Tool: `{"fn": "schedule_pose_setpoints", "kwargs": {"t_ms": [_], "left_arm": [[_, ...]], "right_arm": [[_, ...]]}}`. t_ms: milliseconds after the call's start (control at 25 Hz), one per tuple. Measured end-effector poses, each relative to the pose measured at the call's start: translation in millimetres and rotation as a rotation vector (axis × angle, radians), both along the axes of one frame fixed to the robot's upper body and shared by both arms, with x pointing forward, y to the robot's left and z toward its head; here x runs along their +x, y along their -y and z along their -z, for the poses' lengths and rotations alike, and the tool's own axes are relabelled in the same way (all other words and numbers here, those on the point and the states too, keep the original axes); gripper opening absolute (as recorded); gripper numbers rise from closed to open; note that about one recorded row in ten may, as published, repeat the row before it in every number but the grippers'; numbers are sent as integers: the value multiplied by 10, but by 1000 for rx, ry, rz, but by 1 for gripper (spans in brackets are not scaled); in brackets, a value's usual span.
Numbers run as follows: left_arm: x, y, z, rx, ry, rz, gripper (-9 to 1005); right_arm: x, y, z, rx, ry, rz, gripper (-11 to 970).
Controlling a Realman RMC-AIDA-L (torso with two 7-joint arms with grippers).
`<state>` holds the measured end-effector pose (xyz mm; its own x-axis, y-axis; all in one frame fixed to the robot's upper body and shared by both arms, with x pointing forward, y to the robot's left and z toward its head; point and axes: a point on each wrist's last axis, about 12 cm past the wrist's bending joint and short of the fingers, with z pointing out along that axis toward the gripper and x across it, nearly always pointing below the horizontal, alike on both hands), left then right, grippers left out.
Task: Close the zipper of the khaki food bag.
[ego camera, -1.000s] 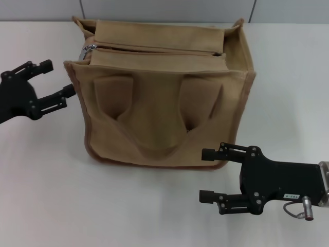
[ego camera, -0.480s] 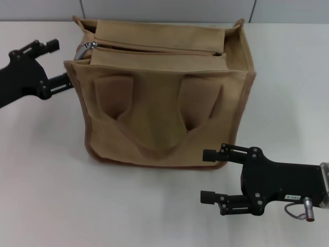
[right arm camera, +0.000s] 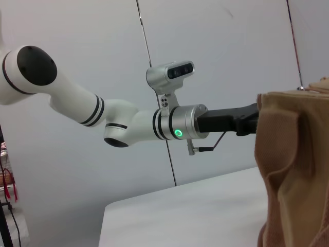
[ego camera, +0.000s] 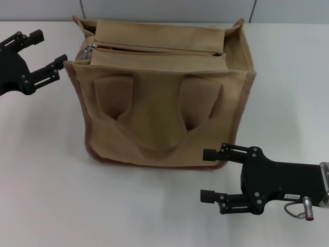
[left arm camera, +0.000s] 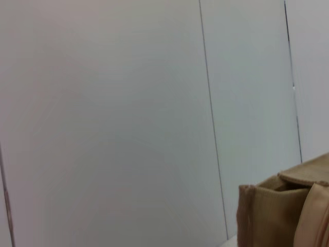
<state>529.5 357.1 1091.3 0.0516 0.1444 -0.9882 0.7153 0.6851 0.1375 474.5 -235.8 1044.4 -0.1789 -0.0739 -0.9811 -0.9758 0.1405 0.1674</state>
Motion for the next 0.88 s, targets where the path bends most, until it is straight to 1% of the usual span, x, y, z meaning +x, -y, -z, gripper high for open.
{"fn": "schedule_pose_setpoints", "kwargs": {"t_ms": [200,320,520,560,640,680,720,840,880], "left_arm": [[-5,13,-13,5,21,12,630],[24,81,-7,17,31,31,624],[33,104,-4,23,26,45,566],[6,18,-26,26,15,40,554],[-29,-79,-58,30,-12,49,557],[-29,-79,-58,30,-12,49,558],[-56,-165,-101,42,-46,78,559],[-57,-186,-141,59,-80,133,555],[-57,-186,-141,59,-80,133,554]], "right_arm": [[17,-9,-8,-2,5,-3,818],[24,-11,-12,-3,7,-4,818],[27,-12,-14,-3,6,-4,818],[27,-12,-13,-3,6,-3,818],[23,-8,-10,-3,5,-2,818],[21,-4,-8,-4,4,0,818],[20,0,-6,-6,4,1,818],[32,3,-2,-13,5,6,818],[39,0,-3,-15,6,6,818]]}}
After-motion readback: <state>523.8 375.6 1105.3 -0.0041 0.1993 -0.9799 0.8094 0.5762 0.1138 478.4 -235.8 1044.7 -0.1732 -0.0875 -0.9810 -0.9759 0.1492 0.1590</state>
